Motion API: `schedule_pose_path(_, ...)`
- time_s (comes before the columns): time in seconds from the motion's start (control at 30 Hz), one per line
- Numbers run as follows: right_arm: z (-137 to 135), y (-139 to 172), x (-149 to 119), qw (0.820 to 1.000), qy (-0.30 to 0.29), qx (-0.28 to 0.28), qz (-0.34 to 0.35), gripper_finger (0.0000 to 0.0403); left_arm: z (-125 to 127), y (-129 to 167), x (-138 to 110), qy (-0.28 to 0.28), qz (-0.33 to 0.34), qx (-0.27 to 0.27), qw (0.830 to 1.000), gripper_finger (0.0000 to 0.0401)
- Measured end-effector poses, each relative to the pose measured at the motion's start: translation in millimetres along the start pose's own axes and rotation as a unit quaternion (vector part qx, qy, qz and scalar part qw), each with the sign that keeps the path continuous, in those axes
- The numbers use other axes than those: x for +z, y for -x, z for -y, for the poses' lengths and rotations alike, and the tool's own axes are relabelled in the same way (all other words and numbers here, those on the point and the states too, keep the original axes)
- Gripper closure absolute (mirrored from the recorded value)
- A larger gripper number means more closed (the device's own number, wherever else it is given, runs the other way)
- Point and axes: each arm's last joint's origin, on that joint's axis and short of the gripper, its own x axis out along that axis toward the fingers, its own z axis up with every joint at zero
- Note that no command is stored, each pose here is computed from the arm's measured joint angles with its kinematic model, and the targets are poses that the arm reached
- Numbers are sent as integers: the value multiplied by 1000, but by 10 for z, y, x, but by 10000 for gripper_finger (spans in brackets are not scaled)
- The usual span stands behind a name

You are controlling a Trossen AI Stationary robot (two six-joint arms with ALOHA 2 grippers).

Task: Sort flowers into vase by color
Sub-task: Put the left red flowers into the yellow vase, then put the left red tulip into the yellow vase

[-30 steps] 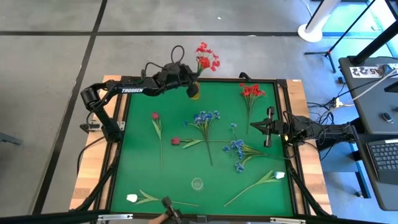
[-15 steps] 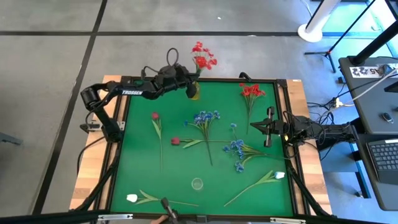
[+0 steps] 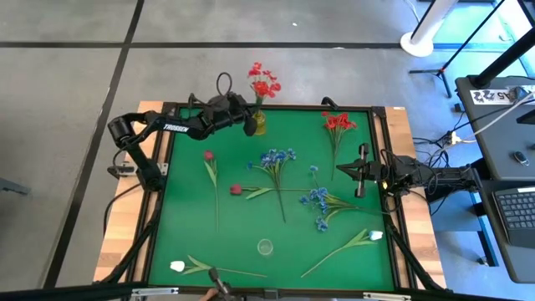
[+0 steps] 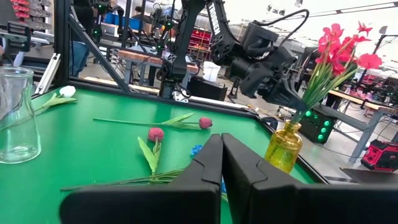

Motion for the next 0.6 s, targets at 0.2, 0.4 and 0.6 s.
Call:
schedule_pose_path(0.2, 0, 0, 0, 1000, 0, 0, 0, 395, 18, 1, -10, -11, -4, 0, 1000, 333)
schedule_pose_path(0.4, 0, 0, 0, 1000, 0, 0, 0, 395, 60, 14, -24, -23, -19, -7, 1000, 264)
schedule_pose_path(0.6, 0, 0, 0, 1000, 0, 0, 0, 395, 40, 147, 68, -39, -53, 26, 997, 196)
